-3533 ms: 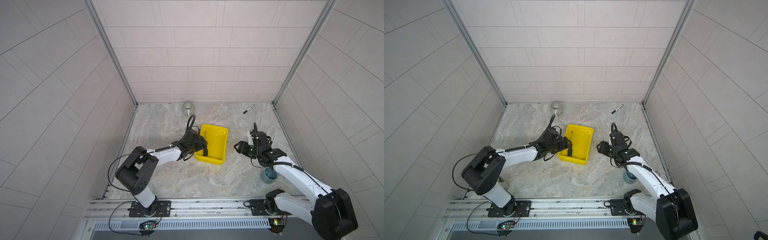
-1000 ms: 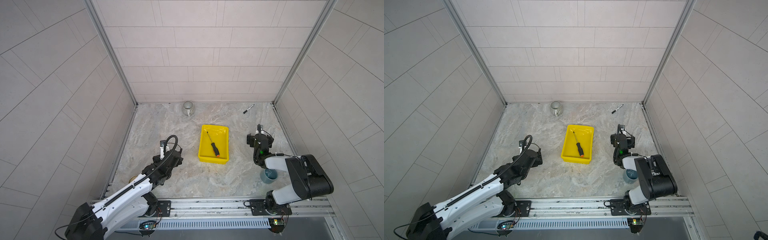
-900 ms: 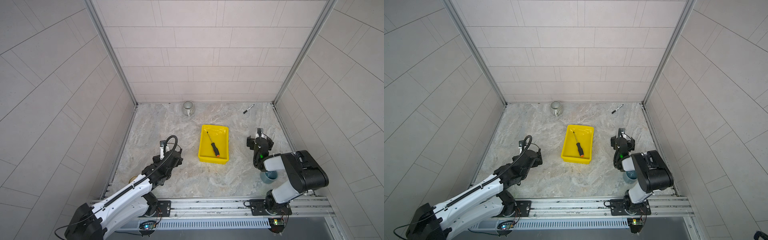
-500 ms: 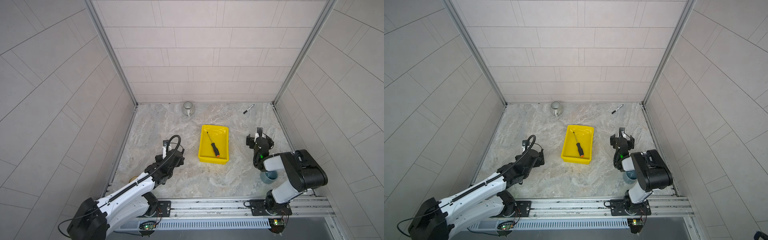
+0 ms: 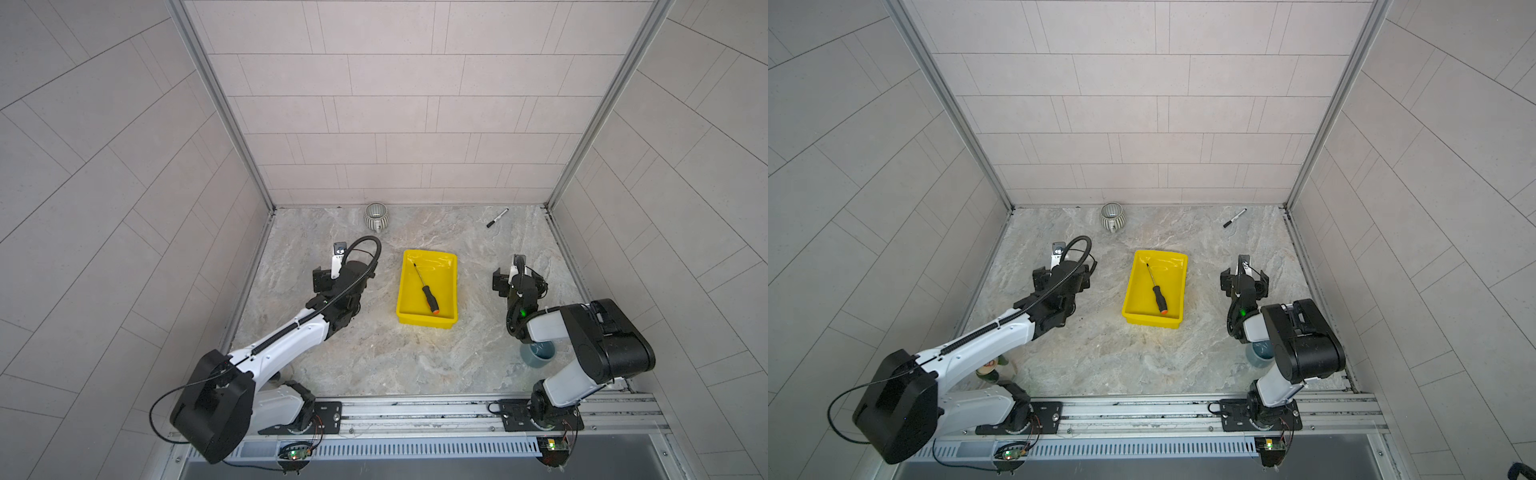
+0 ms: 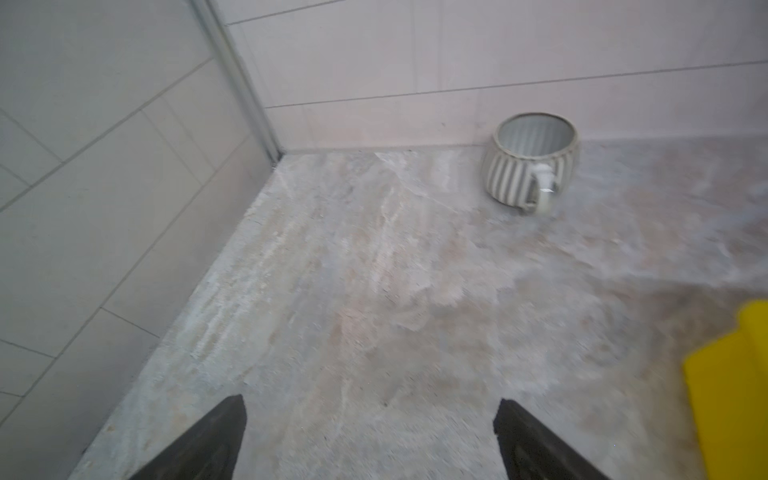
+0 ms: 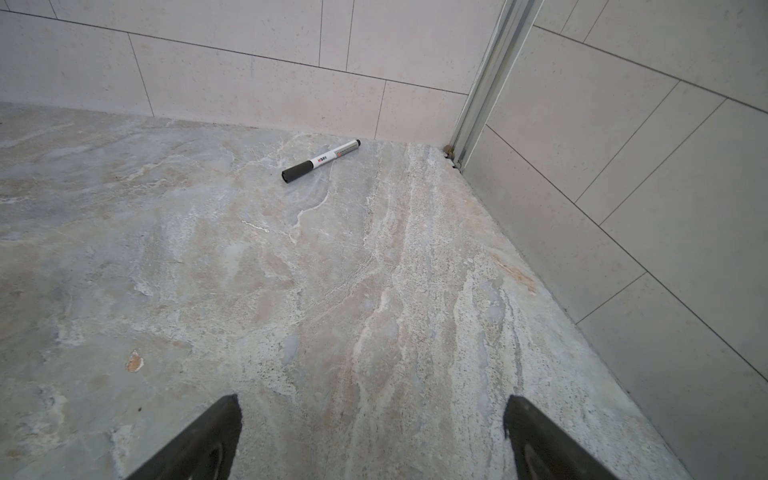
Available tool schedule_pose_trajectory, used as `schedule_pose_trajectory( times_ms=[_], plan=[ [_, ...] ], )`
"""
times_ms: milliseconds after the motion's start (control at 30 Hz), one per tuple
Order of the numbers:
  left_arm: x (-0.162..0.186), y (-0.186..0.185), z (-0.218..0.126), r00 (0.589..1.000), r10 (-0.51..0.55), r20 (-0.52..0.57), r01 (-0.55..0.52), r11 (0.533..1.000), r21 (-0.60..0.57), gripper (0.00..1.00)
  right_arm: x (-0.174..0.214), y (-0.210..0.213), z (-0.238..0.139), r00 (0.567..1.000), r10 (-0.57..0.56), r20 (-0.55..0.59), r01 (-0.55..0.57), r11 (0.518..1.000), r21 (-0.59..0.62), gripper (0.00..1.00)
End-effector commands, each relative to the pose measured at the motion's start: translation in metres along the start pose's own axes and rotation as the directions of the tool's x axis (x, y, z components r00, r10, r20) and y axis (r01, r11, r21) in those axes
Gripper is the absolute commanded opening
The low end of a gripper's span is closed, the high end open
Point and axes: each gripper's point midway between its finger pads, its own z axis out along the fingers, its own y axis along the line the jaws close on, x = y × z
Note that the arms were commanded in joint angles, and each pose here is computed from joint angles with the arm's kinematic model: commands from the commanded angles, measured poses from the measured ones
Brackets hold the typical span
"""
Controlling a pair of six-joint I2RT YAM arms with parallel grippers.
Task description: Put the screwdriver in the bin
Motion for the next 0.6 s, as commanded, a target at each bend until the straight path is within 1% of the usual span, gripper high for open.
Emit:
schedule_pose_trajectory(
  times_ms=[0,67,133,233,300,400,500,567],
  plan=[
    [-0.001,0.038,0.018,0.997,0.079,0.016,-0.074,0.975,-0.211,1.0,-0.005,-0.001,0.0,1.0,-0.004,0.019,0.004,1.0,0.003,1.0],
    [0.012,0.057,0.027,0.994,0.111,-0.008,-0.108,0.947,-0.302,1.0,-0.004,-0.001,0.0,1.0,-0.005,0.018,0.005,1.0,0.003,1.0],
    [0.029,0.069,0.034,0.987,0.153,-0.044,-0.159,0.923,-0.351,1.0,-0.005,-0.001,0.0,1.0,-0.004,0.021,0.004,1.0,0.003,1.0],
    [0.049,0.074,0.039,0.981,0.19,-0.047,-0.194,0.912,-0.362,1.0,-0.005,-0.001,0.0,1.0,-0.004,0.02,0.004,1.0,0.003,1.0],
    [0.053,0.073,0.041,0.975,0.218,-0.031,-0.215,0.908,-0.359,1.0,-0.005,-0.001,0.0,1.0,-0.004,0.019,0.004,1.0,0.003,1.0],
    [0.055,0.067,0.044,0.976,0.215,-0.028,-0.213,0.929,-0.301,1.0,-0.005,-0.001,0.0,1.0,-0.005,0.019,0.005,1.0,0.003,0.99],
    [0.054,0.068,0.045,0.984,0.18,-0.001,-0.173,0.946,-0.274,1.0,-0.005,-0.001,0.0,1.0,-0.005,0.02,0.005,1.0,0.004,1.0],
    [0.053,0.073,0.048,0.99,0.137,0.017,-0.129,0.959,-0.251,1.0,-0.005,-0.001,0.0,1.0,-0.004,0.02,0.004,1.0,0.003,0.99]
  ],
)
